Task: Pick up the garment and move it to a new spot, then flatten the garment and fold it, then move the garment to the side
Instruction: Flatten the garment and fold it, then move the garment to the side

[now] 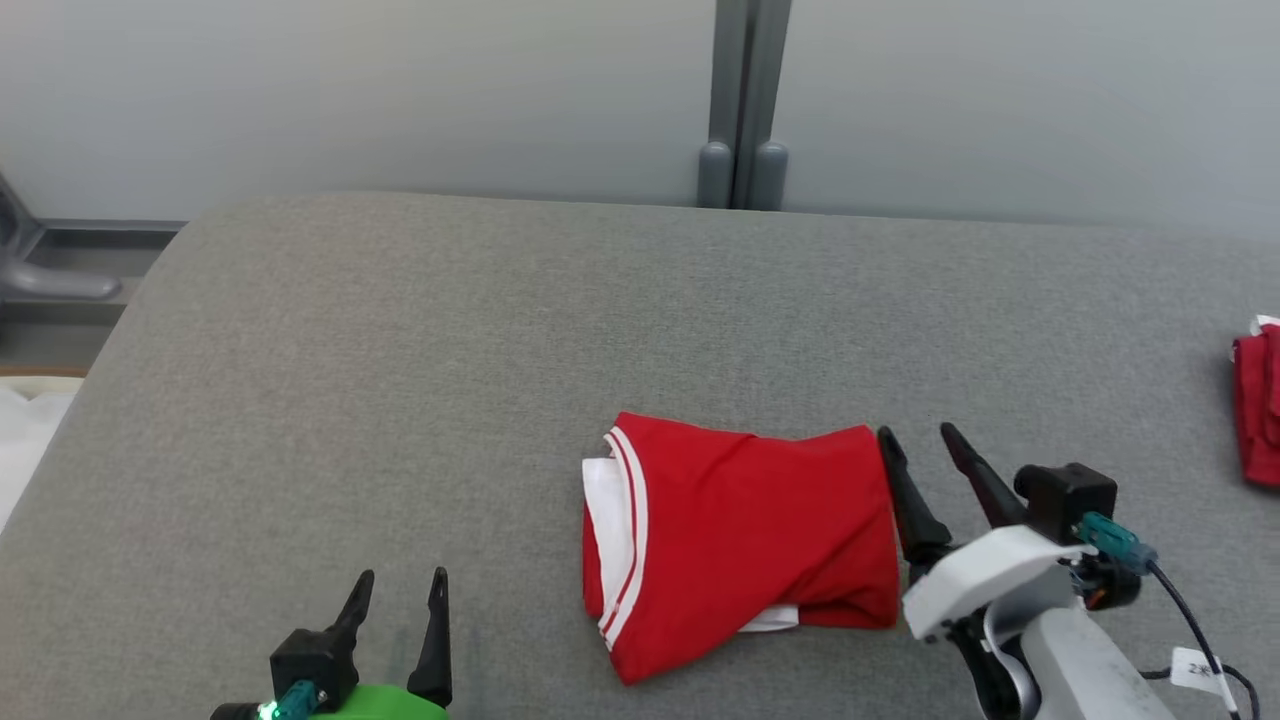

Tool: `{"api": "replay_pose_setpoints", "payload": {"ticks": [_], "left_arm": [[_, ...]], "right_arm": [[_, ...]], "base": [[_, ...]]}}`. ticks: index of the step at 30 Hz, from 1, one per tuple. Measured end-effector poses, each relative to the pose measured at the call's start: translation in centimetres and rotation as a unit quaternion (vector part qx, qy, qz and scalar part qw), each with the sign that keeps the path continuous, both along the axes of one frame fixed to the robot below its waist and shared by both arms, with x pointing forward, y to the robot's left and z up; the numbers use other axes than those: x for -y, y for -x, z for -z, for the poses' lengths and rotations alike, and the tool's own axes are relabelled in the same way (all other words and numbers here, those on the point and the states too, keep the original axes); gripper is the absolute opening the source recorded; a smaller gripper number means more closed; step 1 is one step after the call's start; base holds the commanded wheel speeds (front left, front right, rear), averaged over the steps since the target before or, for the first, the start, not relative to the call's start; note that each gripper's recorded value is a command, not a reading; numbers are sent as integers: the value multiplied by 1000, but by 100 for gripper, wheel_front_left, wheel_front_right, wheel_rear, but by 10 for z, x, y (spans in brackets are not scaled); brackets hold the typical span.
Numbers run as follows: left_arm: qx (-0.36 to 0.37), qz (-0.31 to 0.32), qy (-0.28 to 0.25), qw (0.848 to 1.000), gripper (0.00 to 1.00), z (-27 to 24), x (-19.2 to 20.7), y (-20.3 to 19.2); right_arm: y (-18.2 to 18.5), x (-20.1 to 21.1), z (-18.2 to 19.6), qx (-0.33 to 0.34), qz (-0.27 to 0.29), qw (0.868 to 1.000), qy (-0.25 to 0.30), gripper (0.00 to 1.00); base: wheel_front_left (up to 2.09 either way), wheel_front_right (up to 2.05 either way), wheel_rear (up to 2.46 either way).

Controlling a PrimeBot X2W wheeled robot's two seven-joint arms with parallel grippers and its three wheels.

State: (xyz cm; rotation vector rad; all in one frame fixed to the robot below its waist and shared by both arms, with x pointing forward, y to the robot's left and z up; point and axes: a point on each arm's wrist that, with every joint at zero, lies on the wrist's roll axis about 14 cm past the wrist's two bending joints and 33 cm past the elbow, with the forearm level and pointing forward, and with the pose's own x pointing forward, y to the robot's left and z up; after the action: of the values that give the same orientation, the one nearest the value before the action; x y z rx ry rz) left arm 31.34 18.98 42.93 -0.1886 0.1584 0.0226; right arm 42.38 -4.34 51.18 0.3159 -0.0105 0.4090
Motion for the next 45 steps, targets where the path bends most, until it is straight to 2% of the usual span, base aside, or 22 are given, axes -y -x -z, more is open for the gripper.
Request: {"api": "replay_pose_setpoints", "payload": {"ticks": [4,11,20,28,37,45], "left_arm": [[12,21,-13,1000,100,-8,9,-11],[13,46,-20,999,100,-7,23,-16],[18,71,-16,997,100,-9,40,-9],[18,75,-14,997,100,-9,43,-4],[6,69,-6,998,100,-2,41,2],[1,45,-4,999,100,0,28,4]], "right_arm": [[8,48,16,-10,63,997,34,100],[35,103,44,-42,132,988,70,100],[73,133,75,-88,169,978,88,100],[74,125,79,-93,155,979,91,100],[47,69,64,-70,77,991,79,100],[30,22,62,-69,10,995,70,100]], "base": [[0,0,0],[0,0,0],[0,0,0],[0,0,0],[0,0,0],[0,0,0]]}}
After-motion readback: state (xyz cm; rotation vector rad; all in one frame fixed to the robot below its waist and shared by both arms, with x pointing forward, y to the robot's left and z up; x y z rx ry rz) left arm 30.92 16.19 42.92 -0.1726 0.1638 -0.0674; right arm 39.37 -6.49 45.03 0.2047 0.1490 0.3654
